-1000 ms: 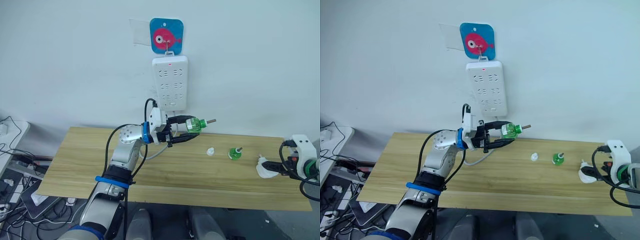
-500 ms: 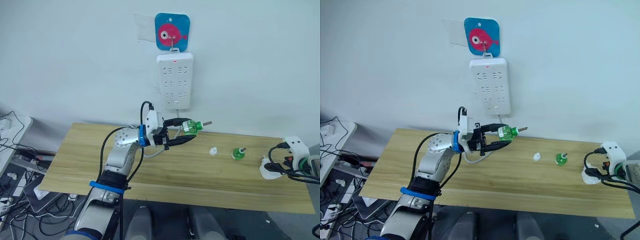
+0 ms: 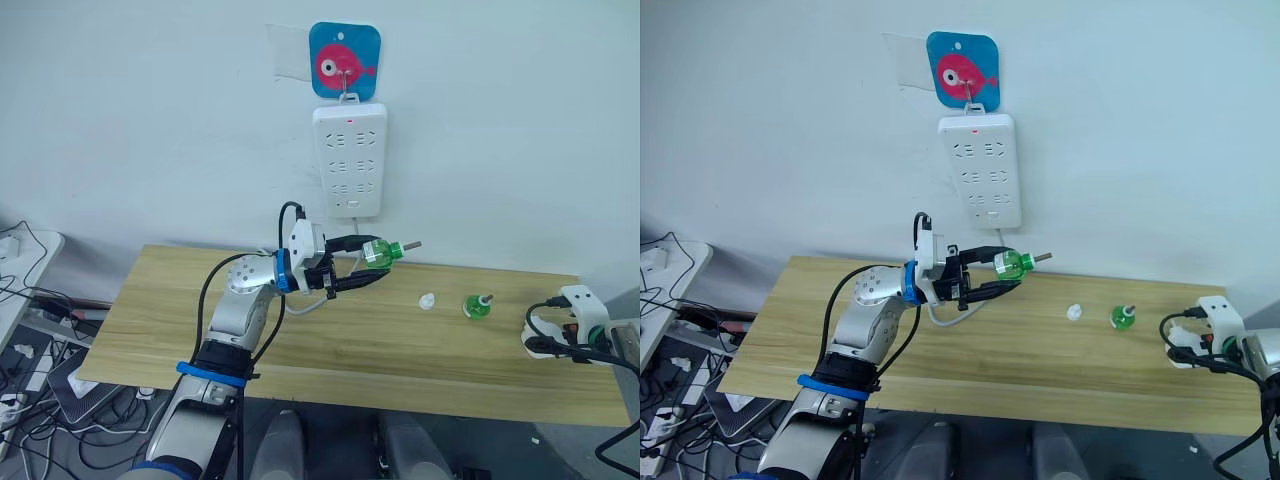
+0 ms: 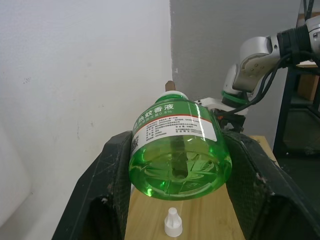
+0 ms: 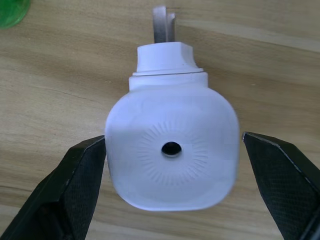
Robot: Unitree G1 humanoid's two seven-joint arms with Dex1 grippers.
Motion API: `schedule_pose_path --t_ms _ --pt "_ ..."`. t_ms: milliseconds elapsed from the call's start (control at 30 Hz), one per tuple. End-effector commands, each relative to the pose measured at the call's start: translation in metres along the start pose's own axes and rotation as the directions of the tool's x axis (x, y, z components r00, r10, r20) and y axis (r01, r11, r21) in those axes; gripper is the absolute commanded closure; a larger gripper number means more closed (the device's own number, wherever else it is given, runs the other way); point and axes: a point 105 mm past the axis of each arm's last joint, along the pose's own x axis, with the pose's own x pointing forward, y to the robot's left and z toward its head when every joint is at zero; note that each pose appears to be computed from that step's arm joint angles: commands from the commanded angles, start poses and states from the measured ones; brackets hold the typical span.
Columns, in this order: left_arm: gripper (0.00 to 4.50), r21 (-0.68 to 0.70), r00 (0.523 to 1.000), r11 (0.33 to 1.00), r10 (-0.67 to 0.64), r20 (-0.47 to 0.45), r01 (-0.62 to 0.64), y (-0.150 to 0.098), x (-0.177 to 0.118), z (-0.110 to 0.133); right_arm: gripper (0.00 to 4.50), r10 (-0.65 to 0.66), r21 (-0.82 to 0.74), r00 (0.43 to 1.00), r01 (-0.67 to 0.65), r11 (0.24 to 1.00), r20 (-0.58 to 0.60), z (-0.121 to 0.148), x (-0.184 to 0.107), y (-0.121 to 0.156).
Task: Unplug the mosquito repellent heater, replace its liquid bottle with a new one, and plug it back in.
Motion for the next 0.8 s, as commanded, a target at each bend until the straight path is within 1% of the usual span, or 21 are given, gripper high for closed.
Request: schedule_pose_path --t_ms 33,67,133,167,233,267,367,467,533,600,667,700,733,800 --pt "2.27 0.046 1.0 0.999 -0.015 0.021 0.014 -0.001 0.003 0.011 0.03 0.005 -0.029 0.999 -0.004 1.0 0.032 0.009 -0.004 0.0" --pt "2.27 0.048 1.0 0.999 -0.018 0.019 0.017 -0.001 0.003 0.01 0.03 0.008 -0.026 1.0 -0.008 1.0 0.029 0.007 -0.003 0.0" --pt "2.27 0.05 1.0 0.998 -0.024 0.018 0.024 -0.003 0.003 0.01 0.38 0.002 -0.037 1.0 -0.001 0.999 0.028 0.005 -0.004 -0.002" --pt "2.27 0.049 0.999 0.998 -0.028 0.017 0.027 -0.003 0.003 0.01 0.63 0.002 -0.039 1.0 -0.001 0.999 0.029 0.004 -0.005 -0.003" --pt "2.27 0.047 0.999 0.998 -0.032 0.015 0.032 -0.004 0.003 0.009 1.3 0.005 -0.042 1.0 -0.003 0.999 0.03 0.003 -0.006 -0.005" --pt "2.27 0.046 0.999 0.998 -0.035 0.014 0.034 -0.004 0.003 0.009 1.55 0.003 -0.04 0.999 -0.002 0.999 0.035 0.004 -0.008 -0.007" --pt "2.27 0.044 0.999 0.998 -0.041 0.014 0.04 -0.005 0.003 0.009 1.54 0.018 -0.033 0.997 -0.016 0.999 0.071 0.011 -0.013 -0.008" --pt "2.27 0.082 0.996 0.993 -0.088 0.007 0.088 -0.009 0.003 0.01 1.54 0.083 -0.037 0.988 -0.079 0.996 0.129 0.027 -0.036 -0.006" --pt "2.27 0.062 0.995 0.993 -0.103 0.011 0.102 -0.009 -0.001 0.013 1.54 0.182 0.002 0.97 -0.185 0.983 0.162 0.031 -0.066 0.001" --pt "2.27 0.038 0.993 0.992 -0.12 0.012 0.12 -0.011 -0.005 0.013 1.54 0.299 0.03 0.936 -0.31 0.95 0.186 0.03 -0.09 0.015" --pt "2.27 0.022 0.992 0.992 -0.127 0.014 0.127 -0.012 -0.008 0.013 1.54 0.483 0.087 0.843 -0.513 0.854 0.236 0.029 -0.118 0.045" --pt "2.27 0.005 0.991 0.991 -0.131 0.019 0.131 -0.013 -0.009 0.013 1.54 0.57 0.092 0.778 -0.608 0.788 0.263 0.029 -0.133 0.061" --pt "2.27 -0.011 0.989 0.989 -0.145 0.023 0.145 -0.015 -0.009 0.014 1.54 0.653 0.095 0.694 -0.704 0.704 0.304 0.031 -0.148 0.077" --pt "2.27 -0.041 0.984 0.983 -0.177 0.031 0.179 -0.018 -0.01 0.015 1.54 0.748 0.062 0.554 -0.816 0.575 0.365 0.037 -0.163 0.1"
